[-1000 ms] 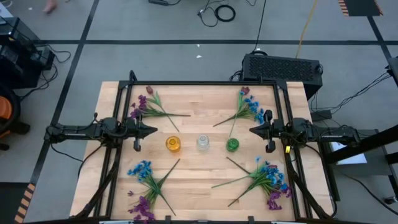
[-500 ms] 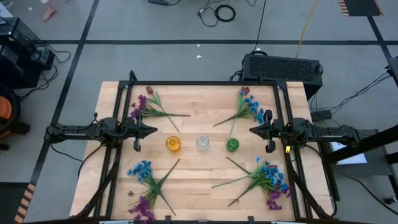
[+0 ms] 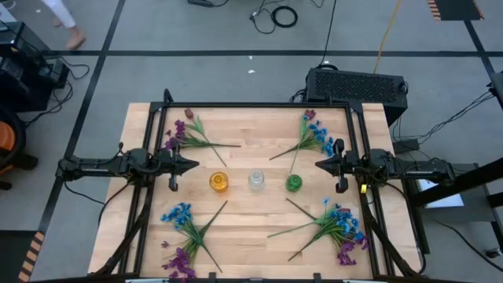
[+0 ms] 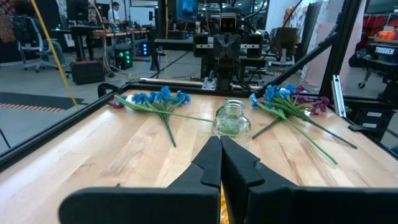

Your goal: Sort flowers into vase by color

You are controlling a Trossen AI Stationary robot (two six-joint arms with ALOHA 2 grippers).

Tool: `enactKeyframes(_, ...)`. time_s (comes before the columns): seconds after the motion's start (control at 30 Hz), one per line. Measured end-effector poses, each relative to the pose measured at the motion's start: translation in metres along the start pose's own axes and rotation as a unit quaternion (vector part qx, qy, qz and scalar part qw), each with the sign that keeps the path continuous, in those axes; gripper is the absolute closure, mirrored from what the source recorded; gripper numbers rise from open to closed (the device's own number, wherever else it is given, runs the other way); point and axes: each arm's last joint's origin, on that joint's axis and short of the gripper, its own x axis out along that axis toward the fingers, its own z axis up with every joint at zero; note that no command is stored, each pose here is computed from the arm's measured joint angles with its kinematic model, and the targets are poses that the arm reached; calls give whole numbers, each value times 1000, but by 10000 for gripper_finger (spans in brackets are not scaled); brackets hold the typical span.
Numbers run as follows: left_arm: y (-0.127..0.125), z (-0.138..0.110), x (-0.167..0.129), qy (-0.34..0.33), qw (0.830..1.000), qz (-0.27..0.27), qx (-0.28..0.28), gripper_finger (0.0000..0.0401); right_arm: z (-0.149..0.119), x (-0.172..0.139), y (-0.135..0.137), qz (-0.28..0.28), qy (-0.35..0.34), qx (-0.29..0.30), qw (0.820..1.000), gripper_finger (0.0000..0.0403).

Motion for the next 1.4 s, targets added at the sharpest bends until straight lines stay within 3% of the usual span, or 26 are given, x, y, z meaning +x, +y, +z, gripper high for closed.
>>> enactKeyframes(1.4,0,0,0,0,1000,0,0,399,1,0,0,0,-4,-30,1000,403)
